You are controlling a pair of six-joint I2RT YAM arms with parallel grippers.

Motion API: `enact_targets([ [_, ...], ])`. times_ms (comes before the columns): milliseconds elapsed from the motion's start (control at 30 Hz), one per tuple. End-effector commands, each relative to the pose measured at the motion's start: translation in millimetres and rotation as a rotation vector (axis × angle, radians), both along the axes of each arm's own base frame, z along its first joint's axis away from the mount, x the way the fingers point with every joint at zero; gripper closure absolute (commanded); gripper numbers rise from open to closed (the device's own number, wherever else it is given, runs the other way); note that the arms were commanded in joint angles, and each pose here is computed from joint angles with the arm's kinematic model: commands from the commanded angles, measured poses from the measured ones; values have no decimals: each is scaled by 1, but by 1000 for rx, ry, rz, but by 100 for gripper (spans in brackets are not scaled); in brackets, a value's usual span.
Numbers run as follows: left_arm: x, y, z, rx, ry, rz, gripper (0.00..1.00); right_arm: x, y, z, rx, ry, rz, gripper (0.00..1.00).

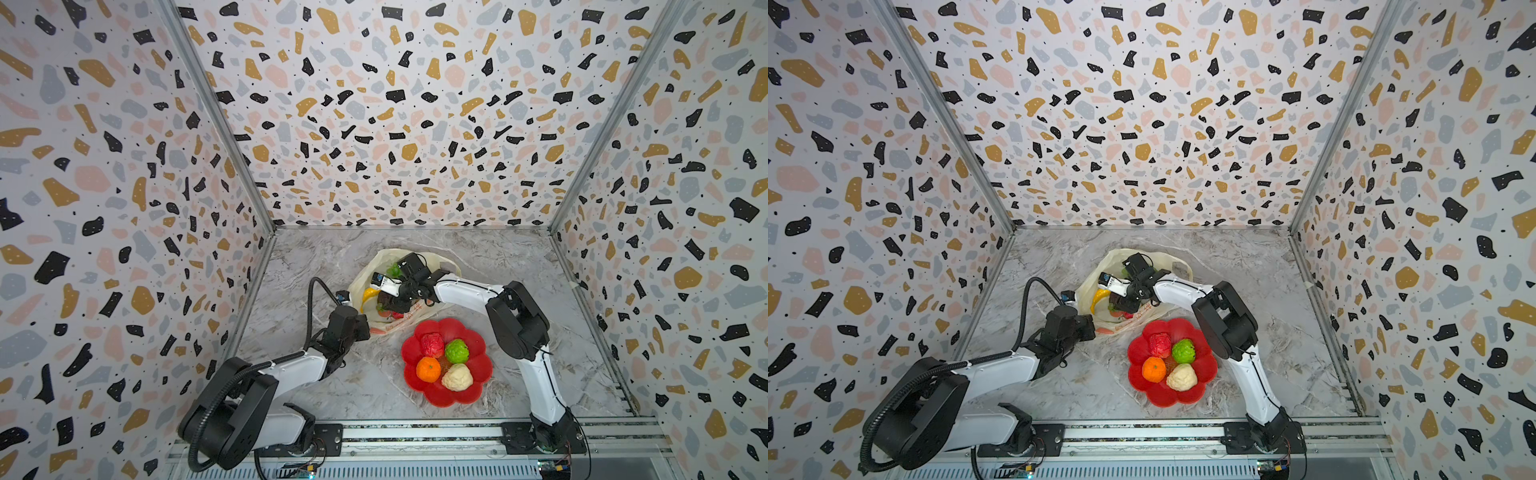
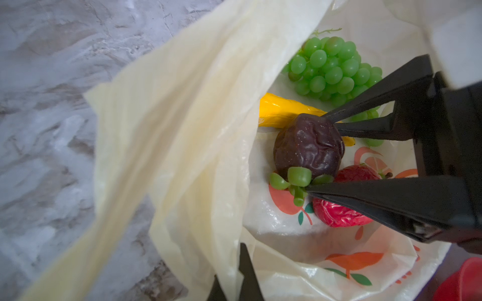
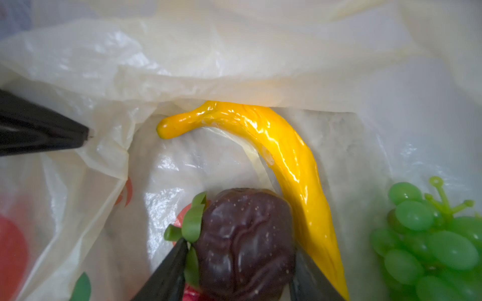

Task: Take fruits out of the plastic bag
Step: Pick up the fruit from the plastic bag, then place the fruit on the plate.

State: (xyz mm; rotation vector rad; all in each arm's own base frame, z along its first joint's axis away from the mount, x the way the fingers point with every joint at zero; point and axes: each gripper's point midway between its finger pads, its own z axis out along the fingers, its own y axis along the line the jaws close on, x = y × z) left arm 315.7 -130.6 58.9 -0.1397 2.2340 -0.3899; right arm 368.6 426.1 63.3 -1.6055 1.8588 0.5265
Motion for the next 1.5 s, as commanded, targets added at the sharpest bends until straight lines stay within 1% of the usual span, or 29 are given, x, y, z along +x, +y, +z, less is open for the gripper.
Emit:
enact_targets([
  [0, 10, -4, 11, -10, -35, -10, 98, -3, 7, 20, 43, 14, 6, 49],
  [167, 10, -4, 12, -12, -36, -9, 98, -5, 6, 39, 99, 41, -33, 50],
  [367, 10, -3, 13, -11, -42, -5, 98, -11, -11, 76, 223, 133, -147, 51],
  [567, 10, -2, 15, -14, -45, -3, 98, -20, -49, 98, 339, 277, -334, 52],
  [733, 9, -2, 15, -15, -47, -1, 98, -45, -88, 110, 397, 394, -485, 52],
  [833, 10, -2, 16, -17, -50, -2, 98, -67, -111, 111, 435, 481, -572, 52],
  [933, 10, -2, 16, -18, -48, -4, 98, -89, -133, 109, 454, 533, -646, 52],
  [1133, 10, -4, 13, -23, -40, -9, 98, -125, -168, 105, 483, 610, -740, 52],
  [1233, 10, -4, 14, -27, -41, -10, 98, -136, -180, 97, 484, 646, -763, 52],
  [1367, 10, -4, 14, -26, -42, -11, 98, -139, -194, 86, 485, 698, -790, 52],
  [1467, 10, -4, 13, -22, -39, -9, 98, -144, -198, 81, 486, 710, -803, 52],
])
